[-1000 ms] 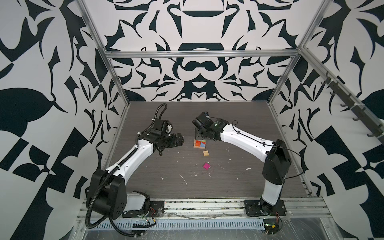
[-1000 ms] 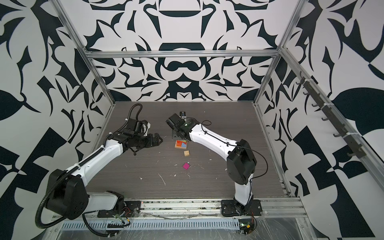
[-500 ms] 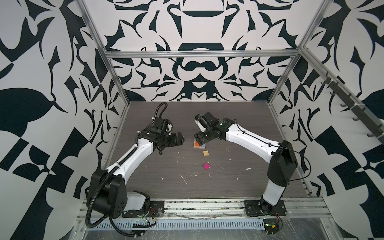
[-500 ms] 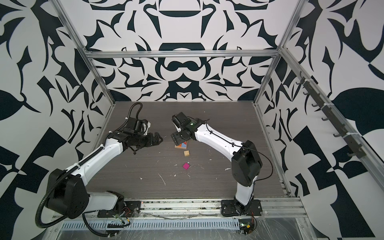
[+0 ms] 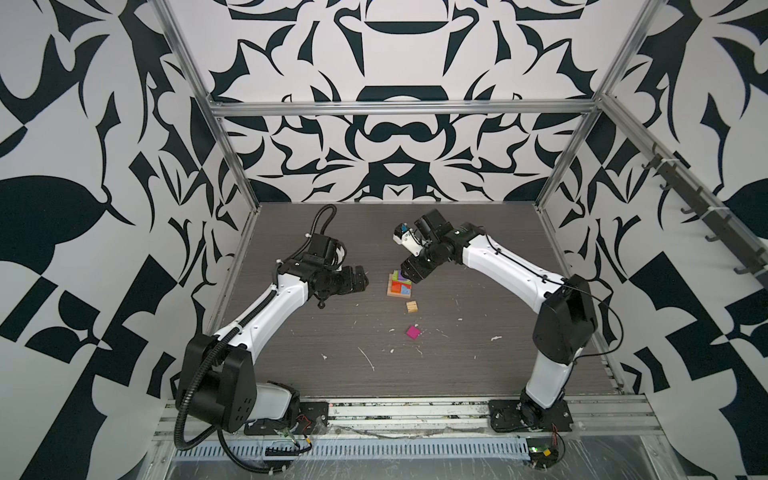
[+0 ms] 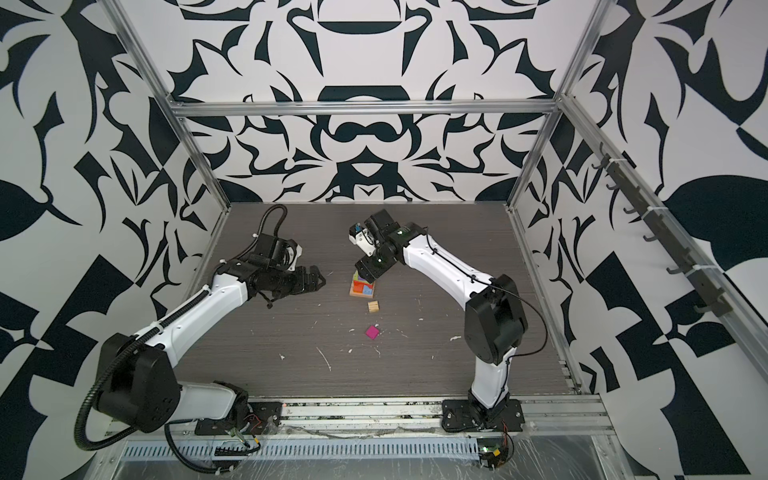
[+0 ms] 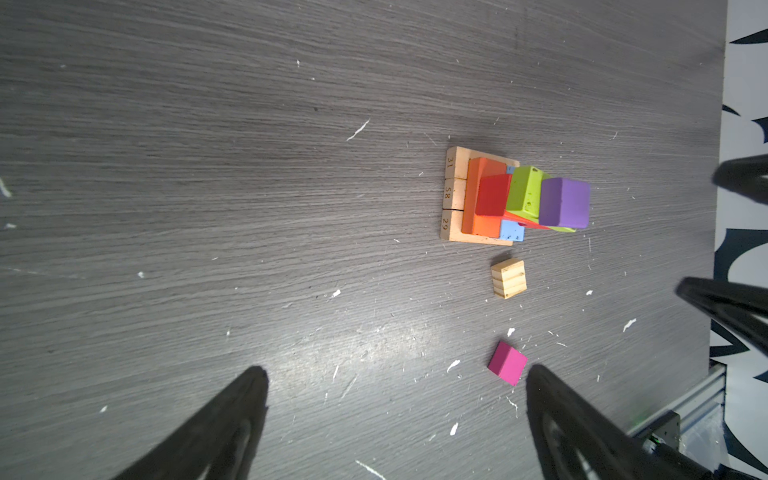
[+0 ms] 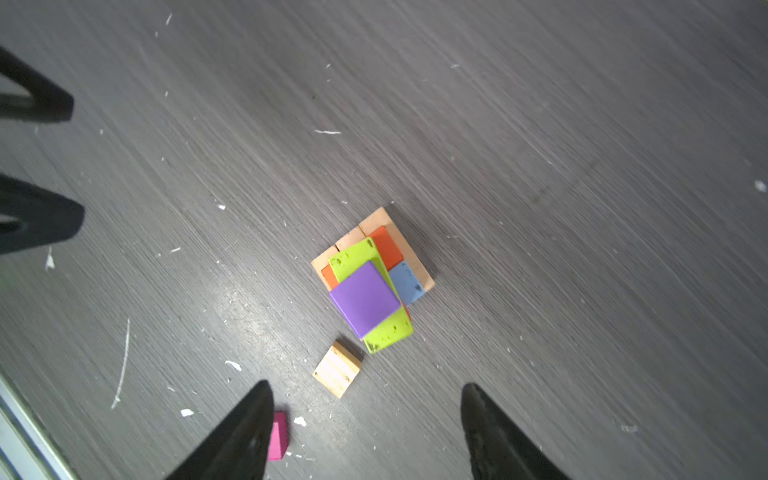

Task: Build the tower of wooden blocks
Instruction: 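Open the right gripper and raise it off the purple cube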

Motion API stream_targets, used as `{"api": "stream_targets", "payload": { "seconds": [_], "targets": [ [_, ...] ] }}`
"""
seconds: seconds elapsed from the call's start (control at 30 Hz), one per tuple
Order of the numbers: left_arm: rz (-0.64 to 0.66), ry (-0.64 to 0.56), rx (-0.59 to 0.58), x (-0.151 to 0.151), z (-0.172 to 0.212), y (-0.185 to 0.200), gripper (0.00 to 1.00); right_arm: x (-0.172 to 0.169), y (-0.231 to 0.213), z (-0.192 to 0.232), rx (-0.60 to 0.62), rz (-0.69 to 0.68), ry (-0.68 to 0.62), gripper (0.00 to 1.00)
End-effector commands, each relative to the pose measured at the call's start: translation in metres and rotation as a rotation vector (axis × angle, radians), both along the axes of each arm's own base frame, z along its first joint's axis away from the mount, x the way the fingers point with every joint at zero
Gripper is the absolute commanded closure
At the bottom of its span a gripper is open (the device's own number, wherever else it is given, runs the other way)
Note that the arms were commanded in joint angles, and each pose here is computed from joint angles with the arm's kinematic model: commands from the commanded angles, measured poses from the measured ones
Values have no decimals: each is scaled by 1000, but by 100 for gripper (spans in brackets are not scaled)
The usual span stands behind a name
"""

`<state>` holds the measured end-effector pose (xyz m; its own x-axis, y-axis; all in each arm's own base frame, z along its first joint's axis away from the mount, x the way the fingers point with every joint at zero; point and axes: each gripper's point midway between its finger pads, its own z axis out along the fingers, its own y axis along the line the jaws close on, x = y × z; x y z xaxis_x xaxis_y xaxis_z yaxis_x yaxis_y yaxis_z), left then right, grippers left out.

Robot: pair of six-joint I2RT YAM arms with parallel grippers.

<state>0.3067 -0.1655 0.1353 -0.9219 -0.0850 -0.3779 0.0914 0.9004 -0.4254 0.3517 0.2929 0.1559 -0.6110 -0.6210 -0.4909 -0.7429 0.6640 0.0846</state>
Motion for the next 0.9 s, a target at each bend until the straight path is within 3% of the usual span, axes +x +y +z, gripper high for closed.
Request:
{"api": "stream_targets", "payload": {
  "seconds": [0.0,0.43,0.87],
  "targets": [
    [-6,-2,8,3,5,1,0,0,7,12,18,80,-24,28],
    [-4,2,5,7,2,0,0,6,24,5,78,105,-7,39],
    [-3,2,7,7,2,0,0,16,25,-12,1,146,0,41]
  ]
}}
